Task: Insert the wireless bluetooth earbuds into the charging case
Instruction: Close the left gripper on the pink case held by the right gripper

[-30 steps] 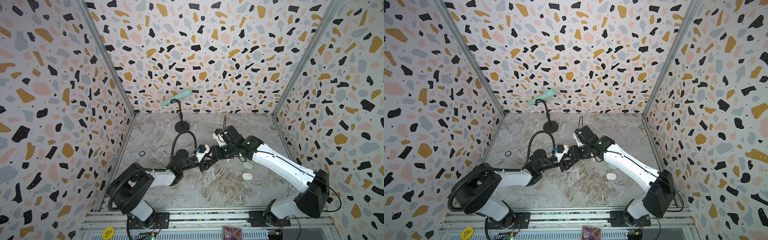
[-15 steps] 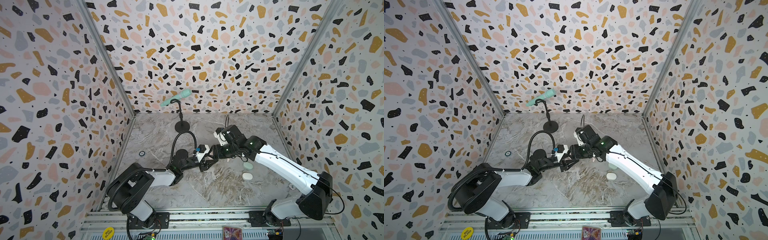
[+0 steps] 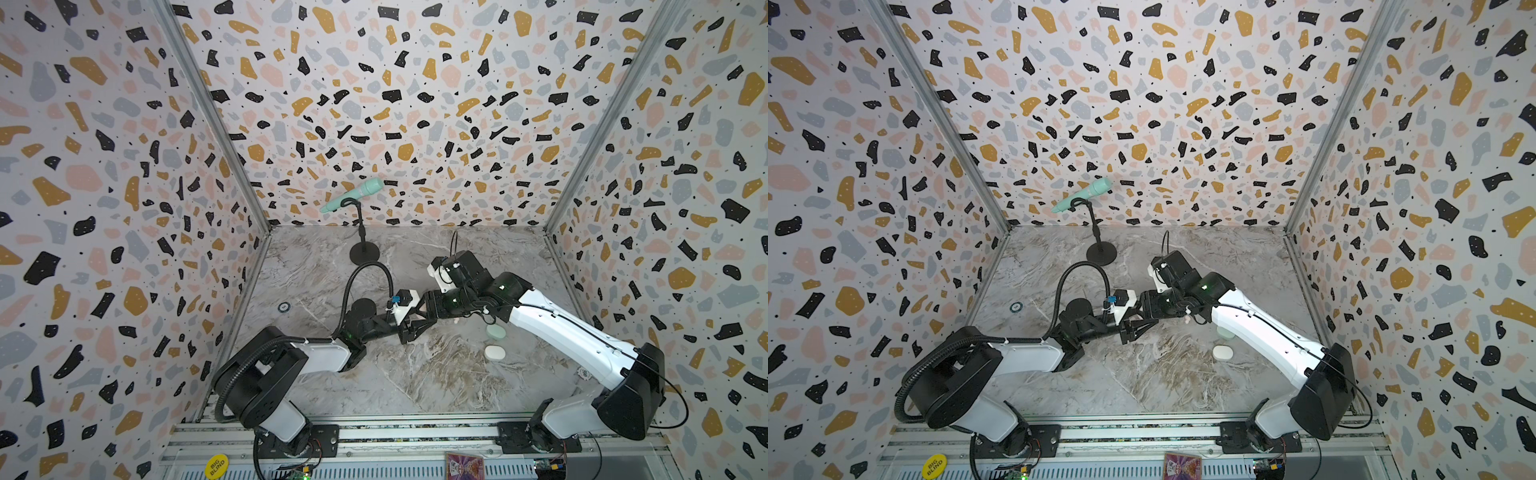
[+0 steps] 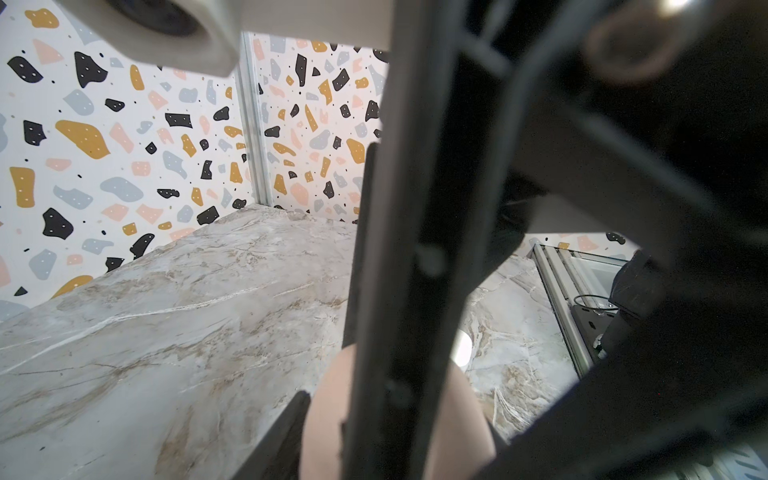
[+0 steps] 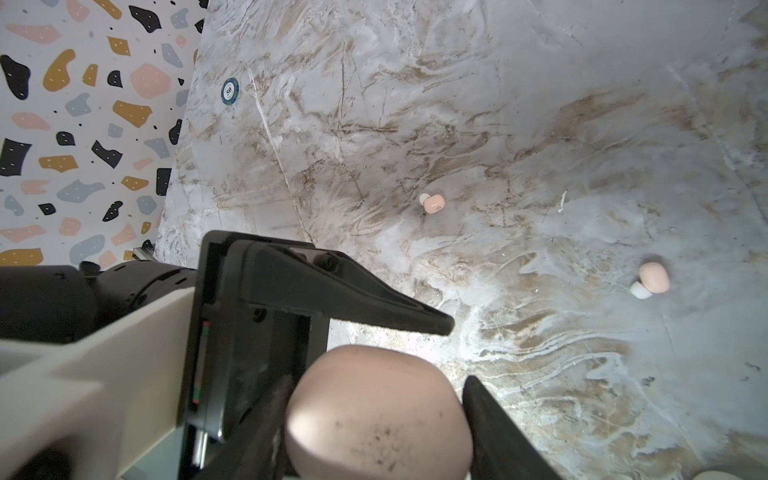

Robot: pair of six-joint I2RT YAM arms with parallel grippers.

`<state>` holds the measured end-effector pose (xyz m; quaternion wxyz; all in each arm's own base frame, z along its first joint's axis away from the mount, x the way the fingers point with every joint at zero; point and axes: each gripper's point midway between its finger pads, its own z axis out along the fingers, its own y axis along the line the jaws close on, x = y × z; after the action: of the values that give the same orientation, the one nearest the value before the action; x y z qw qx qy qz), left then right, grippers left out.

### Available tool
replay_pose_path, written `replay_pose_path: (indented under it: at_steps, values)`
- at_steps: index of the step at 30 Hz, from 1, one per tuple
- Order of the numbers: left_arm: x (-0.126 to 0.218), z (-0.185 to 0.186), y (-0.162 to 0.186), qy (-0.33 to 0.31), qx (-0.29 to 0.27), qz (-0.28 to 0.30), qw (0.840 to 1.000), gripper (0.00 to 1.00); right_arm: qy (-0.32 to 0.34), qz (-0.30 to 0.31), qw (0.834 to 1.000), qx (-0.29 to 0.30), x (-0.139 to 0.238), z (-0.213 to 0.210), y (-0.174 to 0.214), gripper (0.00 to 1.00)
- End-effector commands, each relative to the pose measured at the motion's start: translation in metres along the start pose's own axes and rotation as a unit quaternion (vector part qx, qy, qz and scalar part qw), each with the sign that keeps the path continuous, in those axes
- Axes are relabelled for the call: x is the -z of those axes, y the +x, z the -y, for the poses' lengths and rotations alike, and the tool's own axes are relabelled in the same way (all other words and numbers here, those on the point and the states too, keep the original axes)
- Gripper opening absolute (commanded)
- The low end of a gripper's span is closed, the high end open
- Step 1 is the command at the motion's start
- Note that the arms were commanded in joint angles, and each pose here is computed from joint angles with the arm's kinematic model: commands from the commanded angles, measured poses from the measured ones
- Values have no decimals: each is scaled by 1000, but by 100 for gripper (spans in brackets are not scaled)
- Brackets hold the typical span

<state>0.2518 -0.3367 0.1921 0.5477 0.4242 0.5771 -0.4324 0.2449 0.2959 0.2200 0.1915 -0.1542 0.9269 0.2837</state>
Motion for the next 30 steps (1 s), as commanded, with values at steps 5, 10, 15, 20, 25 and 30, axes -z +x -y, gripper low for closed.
replay_pose_path:
  at_steps: [5, 10, 15, 20, 25, 30]
  values:
    - [3, 5, -21, 5, -25, 35, 999, 52, -5, 2, 1000, -2, 6, -2, 1, 61]
    - [3, 5, -22, 6, -25, 36, 999, 49, -6, -2, 1000, 0, 5, -3, 3, 61]
    - [2, 5, -22, 8, -26, 34, 999, 46, -4, -5, 1000, 0, 4, -3, 3, 61]
    - [2, 5, -23, 8, -27, 36, 999, 43, -1, -14, 1000, 0, 1, -1, 7, 62]
    - [2, 6, -23, 8, -28, 35, 999, 42, 2, -17, 1000, 1, 1, 0, 7, 63]
    - [2, 6, -22, 9, -27, 34, 999, 41, 4, -16, 1000, 1, 3, 0, 6, 65]
